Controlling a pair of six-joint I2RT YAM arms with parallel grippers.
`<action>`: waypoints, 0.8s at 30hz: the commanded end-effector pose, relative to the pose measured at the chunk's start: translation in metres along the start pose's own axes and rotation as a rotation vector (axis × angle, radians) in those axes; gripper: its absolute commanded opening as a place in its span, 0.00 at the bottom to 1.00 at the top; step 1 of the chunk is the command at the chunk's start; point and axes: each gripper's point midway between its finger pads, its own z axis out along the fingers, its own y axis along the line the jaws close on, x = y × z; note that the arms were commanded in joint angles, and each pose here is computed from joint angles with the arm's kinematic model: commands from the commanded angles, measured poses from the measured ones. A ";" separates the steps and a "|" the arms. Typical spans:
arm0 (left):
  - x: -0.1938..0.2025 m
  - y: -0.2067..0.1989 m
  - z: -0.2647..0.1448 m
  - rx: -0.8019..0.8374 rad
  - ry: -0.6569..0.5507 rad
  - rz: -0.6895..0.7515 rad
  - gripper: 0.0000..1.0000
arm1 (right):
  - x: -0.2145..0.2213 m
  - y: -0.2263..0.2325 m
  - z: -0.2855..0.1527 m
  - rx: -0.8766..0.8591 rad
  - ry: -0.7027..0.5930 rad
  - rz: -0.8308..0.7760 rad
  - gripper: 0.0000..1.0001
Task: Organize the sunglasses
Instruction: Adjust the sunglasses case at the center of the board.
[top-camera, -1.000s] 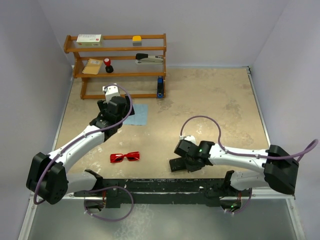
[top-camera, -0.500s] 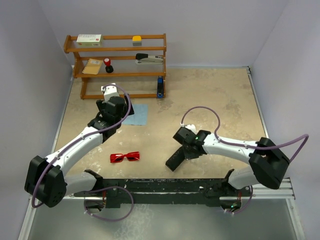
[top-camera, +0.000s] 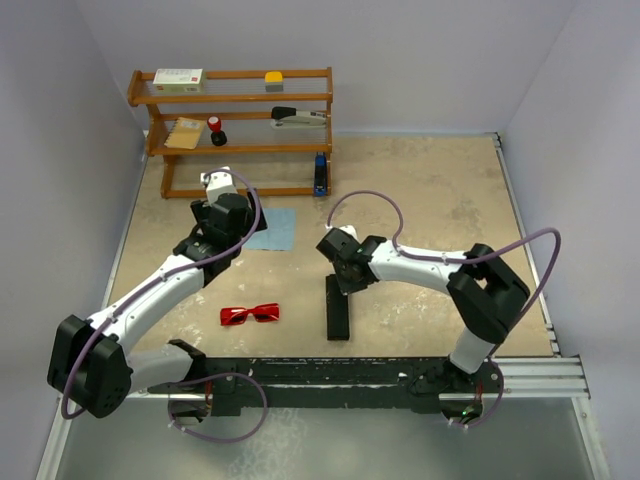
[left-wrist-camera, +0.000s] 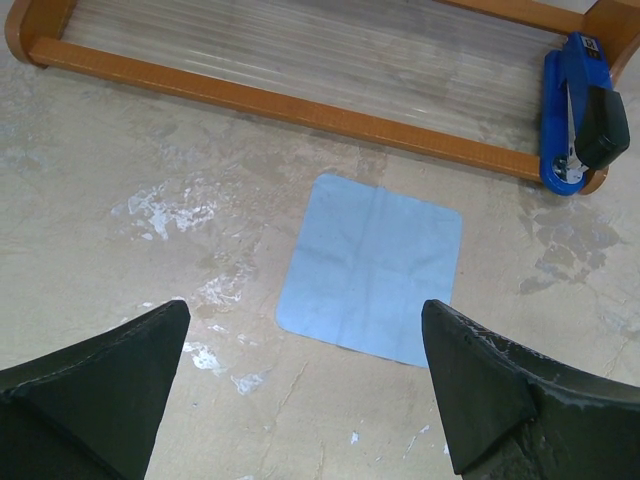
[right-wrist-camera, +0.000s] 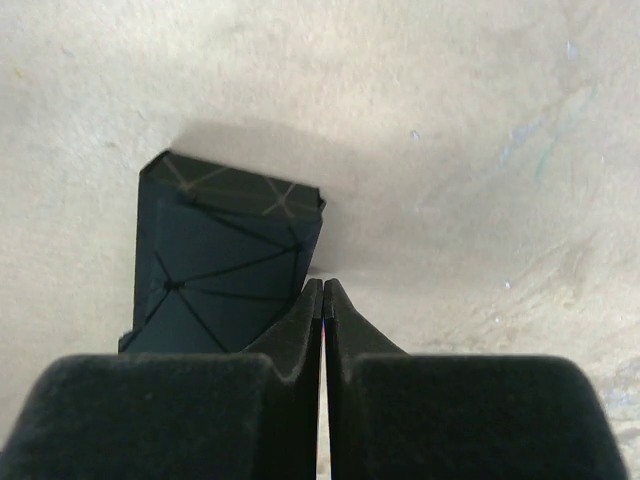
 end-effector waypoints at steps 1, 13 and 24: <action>-0.017 0.005 -0.005 -0.013 -0.049 -0.017 0.96 | -0.027 0.007 -0.004 -0.024 -0.041 -0.030 0.00; -0.020 0.007 -0.004 -0.041 -0.052 -0.031 0.96 | -0.054 0.007 -0.050 0.003 -0.130 -0.021 0.38; -0.025 0.026 0.001 -0.114 -0.023 -0.100 0.96 | -0.016 0.046 -0.090 0.044 -0.134 -0.080 0.52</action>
